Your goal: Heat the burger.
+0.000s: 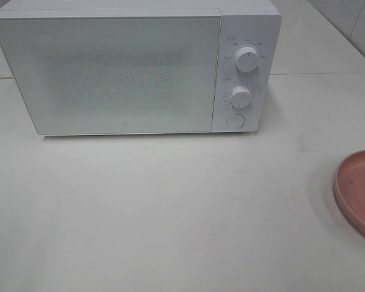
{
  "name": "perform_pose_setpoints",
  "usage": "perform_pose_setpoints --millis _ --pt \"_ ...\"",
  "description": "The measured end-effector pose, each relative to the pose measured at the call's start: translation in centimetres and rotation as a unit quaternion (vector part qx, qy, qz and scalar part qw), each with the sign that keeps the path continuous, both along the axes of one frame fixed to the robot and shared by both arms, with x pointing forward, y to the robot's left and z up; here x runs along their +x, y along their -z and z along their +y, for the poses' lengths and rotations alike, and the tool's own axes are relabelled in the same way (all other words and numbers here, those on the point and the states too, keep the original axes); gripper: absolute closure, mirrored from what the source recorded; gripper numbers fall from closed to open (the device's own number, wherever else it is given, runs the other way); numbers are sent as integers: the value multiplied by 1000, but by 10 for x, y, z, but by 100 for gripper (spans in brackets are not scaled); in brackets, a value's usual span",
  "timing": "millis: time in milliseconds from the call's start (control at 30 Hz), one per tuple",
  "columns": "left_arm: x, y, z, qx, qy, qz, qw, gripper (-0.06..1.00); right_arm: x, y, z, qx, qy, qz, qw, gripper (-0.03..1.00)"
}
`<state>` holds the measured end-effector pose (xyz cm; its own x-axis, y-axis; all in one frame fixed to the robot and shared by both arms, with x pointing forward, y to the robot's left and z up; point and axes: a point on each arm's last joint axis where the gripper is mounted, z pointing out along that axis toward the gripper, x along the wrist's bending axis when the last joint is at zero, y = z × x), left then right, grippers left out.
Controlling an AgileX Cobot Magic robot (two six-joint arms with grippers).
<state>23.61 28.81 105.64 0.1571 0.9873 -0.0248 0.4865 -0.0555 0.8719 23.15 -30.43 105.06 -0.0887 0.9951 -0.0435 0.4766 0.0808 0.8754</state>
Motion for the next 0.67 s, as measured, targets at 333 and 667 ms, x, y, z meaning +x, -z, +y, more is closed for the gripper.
perform_pose_setpoints --millis 333,667 --pt "-7 0 1 5 -3 -23 1000 -3 0 0 0 0 0 0 1000 21" --pt "-7 0 1 5 -3 -23 1000 -3 0 0 0 0 0 0 1000 21"
